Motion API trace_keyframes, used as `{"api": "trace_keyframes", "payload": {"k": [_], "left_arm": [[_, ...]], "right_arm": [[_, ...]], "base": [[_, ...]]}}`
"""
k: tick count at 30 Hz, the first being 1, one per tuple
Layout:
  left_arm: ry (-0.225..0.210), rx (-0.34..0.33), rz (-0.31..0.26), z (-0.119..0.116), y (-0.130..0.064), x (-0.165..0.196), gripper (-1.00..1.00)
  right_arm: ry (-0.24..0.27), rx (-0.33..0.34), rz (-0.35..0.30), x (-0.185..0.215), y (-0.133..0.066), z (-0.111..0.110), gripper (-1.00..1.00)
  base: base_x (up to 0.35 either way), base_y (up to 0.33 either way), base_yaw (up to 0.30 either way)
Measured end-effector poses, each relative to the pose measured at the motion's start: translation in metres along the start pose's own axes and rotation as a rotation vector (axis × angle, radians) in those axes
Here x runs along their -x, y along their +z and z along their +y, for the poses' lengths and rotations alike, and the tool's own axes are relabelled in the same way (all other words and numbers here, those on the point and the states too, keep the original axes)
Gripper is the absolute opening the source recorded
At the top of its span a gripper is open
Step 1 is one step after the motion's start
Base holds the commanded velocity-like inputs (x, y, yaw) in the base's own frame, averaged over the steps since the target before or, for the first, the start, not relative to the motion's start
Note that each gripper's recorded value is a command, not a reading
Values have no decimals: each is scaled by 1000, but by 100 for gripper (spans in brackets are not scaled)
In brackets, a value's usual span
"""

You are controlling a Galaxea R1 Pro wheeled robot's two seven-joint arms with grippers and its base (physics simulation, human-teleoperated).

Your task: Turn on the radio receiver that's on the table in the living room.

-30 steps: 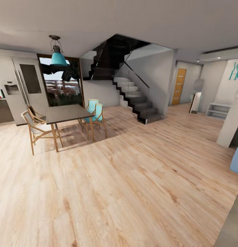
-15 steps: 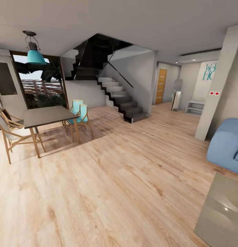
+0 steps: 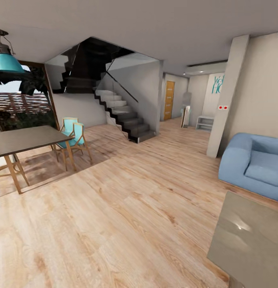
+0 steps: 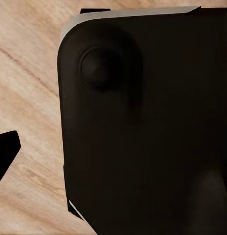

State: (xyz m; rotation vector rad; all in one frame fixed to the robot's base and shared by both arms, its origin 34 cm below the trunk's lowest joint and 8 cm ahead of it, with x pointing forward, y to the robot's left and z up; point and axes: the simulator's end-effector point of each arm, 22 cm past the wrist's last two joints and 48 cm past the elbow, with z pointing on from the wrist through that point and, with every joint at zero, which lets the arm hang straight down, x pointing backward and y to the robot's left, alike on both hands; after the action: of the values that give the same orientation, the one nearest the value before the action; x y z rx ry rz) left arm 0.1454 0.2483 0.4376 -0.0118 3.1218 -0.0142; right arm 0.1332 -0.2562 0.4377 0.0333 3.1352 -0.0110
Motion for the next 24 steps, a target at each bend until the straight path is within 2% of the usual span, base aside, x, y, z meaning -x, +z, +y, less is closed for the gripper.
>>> {"api": "trace_keyframes", "payload": {"k": [24], "left_arm": [[-1,1,-2,0,0,1,100]], "right_arm": [[0,0,0,0,0,0,100]], "base": [[0,0,-287]]}}
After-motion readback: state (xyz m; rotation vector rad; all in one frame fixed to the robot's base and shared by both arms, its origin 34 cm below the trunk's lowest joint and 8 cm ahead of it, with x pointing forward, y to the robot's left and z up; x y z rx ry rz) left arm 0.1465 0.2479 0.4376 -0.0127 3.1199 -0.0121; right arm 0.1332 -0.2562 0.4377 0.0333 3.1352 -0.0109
